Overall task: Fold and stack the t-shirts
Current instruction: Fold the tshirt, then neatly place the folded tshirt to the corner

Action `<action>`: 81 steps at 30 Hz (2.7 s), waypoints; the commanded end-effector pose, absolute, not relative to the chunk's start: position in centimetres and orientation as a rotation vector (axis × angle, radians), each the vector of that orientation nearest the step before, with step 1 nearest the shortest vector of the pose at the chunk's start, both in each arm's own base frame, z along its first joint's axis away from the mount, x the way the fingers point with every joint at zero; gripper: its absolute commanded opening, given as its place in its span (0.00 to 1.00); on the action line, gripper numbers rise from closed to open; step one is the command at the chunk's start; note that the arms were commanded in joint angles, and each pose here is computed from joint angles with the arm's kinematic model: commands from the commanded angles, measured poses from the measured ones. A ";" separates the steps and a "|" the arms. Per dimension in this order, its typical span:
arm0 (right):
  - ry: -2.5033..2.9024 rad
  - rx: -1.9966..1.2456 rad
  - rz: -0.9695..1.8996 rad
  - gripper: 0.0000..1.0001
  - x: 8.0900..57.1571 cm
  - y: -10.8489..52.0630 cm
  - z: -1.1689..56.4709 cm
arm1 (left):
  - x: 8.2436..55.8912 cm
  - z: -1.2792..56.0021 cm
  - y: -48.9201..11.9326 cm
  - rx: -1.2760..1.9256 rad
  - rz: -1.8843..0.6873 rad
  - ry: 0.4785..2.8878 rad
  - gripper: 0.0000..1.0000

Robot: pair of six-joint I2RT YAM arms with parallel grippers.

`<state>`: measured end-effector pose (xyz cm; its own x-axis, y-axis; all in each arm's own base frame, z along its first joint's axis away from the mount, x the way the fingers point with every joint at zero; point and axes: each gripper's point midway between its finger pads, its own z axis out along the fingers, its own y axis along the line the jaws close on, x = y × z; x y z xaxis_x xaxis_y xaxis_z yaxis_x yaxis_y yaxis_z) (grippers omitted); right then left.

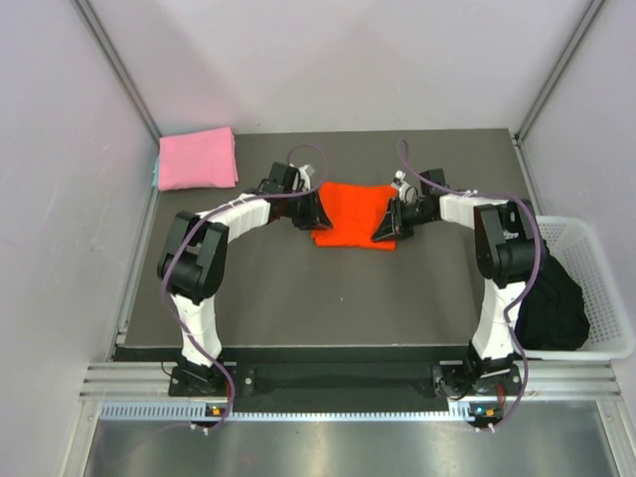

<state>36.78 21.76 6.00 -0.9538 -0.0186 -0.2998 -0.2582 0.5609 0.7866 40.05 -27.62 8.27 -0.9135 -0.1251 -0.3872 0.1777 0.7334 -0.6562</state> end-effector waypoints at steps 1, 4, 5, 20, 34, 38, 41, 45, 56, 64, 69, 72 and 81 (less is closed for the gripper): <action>2.521 -0.269 1.316 0.20 36.6 21.7 4.5 | 37.9 6.5 -28.2 0.081 -1.043 2.555 0.29; 2.552 -0.272 1.290 0.20 36.4 21.3 3.7 | 36.6 3.1 -26.7 0.041 -0.945 2.656 0.27; 2.547 -0.268 1.276 0.20 36.6 21.0 3.9 | 37.0 2.6 -25.9 0.029 -0.875 2.668 0.27; 2.320 -0.299 1.168 0.47 37.2 20.6 15.3 | 43.7 10.5 -23.9 0.120 -0.836 2.528 0.50; 2.274 -0.306 1.178 0.57 36.5 20.6 16.2 | 47.8 4.6 -25.2 0.108 -0.872 2.557 0.53; 2.276 -0.300 1.183 0.57 36.5 20.7 16.0 | 47.8 3.3 -25.7 0.114 -0.913 2.565 0.53; 2.277 -0.290 1.181 0.57 36.6 20.6 15.7 | 47.8 2.9 -26.6 0.134 -0.975 2.558 0.52; 2.286 -0.278 1.188 0.57 36.6 20.7 15.2 | 47.8 2.5 -27.1 0.124 -1.017 2.566 0.45; 2.287 -0.262 1.187 0.57 36.4 20.6 15.1 | 48.5 7.2 -27.1 0.205 -1.156 2.498 0.00; 2.263 -0.275 1.186 0.57 35.9 20.5 16.1 | 49.5 10.5 -19.7 0.279 -1.019 2.513 0.00; 2.241 -0.275 1.186 0.57 35.9 20.5 16.7 | 51.0 12.4 -14.0 0.386 -0.704 2.485 0.00; 2.234 -0.266 1.203 0.58 35.8 20.7 16.8 | 52.6 14.9 -10.8 0.446 -0.485 2.414 0.00; 2.204 -0.254 1.237 0.59 36.7 21.2 16.4 | 57.0 20.5 -3.0 0.369 -0.055 2.230 0.00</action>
<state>35.64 20.80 14.70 -0.8507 0.1046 -0.5151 -0.3688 0.5793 0.7269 54.25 -6.98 13.62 -0.7405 0.2011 -0.6413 0.3483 0.9309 -0.1103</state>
